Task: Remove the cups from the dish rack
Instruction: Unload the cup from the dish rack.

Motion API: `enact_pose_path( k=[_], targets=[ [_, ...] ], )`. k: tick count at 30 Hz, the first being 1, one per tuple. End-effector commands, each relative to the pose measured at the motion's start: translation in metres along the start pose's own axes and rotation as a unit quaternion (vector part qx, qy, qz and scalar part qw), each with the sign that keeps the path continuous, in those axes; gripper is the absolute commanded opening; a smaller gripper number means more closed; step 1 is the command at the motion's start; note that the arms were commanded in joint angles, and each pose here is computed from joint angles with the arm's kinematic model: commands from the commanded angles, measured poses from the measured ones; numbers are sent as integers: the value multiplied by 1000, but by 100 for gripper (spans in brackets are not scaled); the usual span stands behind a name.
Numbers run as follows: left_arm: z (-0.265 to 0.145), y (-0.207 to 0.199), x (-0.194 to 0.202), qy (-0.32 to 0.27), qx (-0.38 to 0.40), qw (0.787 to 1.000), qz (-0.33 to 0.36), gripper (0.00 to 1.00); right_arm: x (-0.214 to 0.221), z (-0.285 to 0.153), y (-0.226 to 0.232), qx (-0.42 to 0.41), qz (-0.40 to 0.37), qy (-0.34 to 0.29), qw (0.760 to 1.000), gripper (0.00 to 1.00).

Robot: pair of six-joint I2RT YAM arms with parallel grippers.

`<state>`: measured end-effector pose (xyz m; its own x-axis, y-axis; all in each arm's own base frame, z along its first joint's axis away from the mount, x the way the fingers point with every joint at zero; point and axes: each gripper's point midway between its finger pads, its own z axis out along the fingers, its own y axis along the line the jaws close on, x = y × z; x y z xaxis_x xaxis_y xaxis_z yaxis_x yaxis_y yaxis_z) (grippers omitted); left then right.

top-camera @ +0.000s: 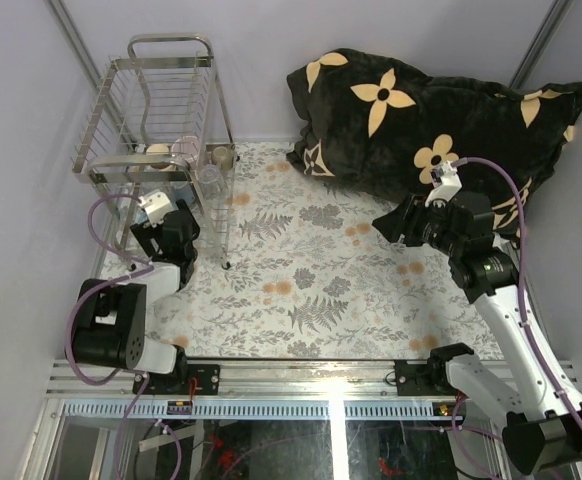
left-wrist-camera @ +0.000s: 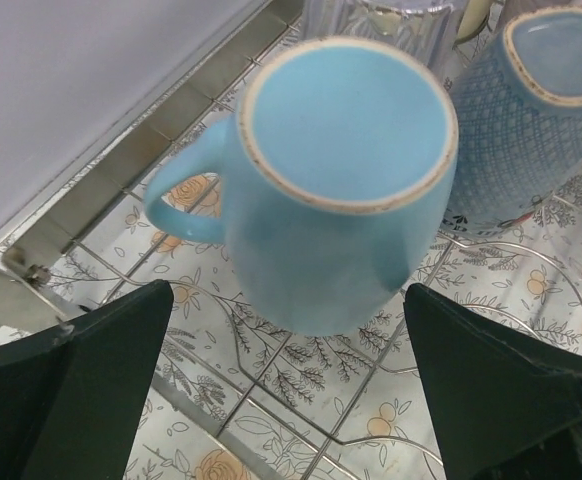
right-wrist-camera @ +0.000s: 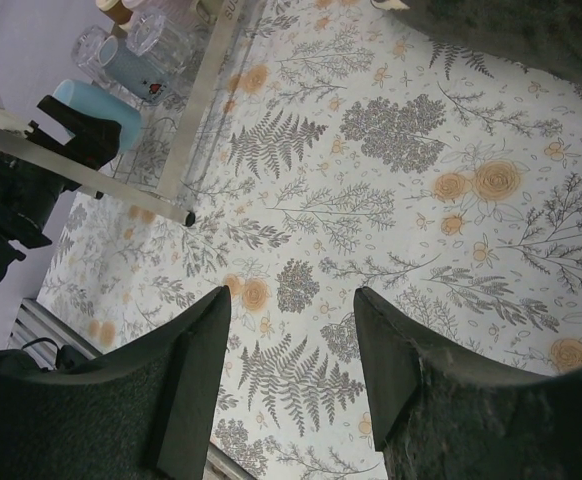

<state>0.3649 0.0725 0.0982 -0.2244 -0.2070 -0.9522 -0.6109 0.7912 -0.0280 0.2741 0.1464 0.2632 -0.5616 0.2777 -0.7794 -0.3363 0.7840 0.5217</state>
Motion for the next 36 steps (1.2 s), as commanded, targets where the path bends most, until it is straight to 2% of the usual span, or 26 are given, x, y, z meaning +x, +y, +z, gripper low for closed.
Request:
enact_pose_path(
  k=[1,13,36],
  targets=[
    [12,-11,-23,-47,5,998,-35,100,-11,-10,11,-18,-12,-40,999,59],
    [30,-21,-14,-65,12,998,-8,100,7,-15,3,-15,-6,-46,999,59],
    [58,-30,-23,-67,14,997,-27,100,14,-12,-5,-7,-1,-57,998,59]
  ],
)
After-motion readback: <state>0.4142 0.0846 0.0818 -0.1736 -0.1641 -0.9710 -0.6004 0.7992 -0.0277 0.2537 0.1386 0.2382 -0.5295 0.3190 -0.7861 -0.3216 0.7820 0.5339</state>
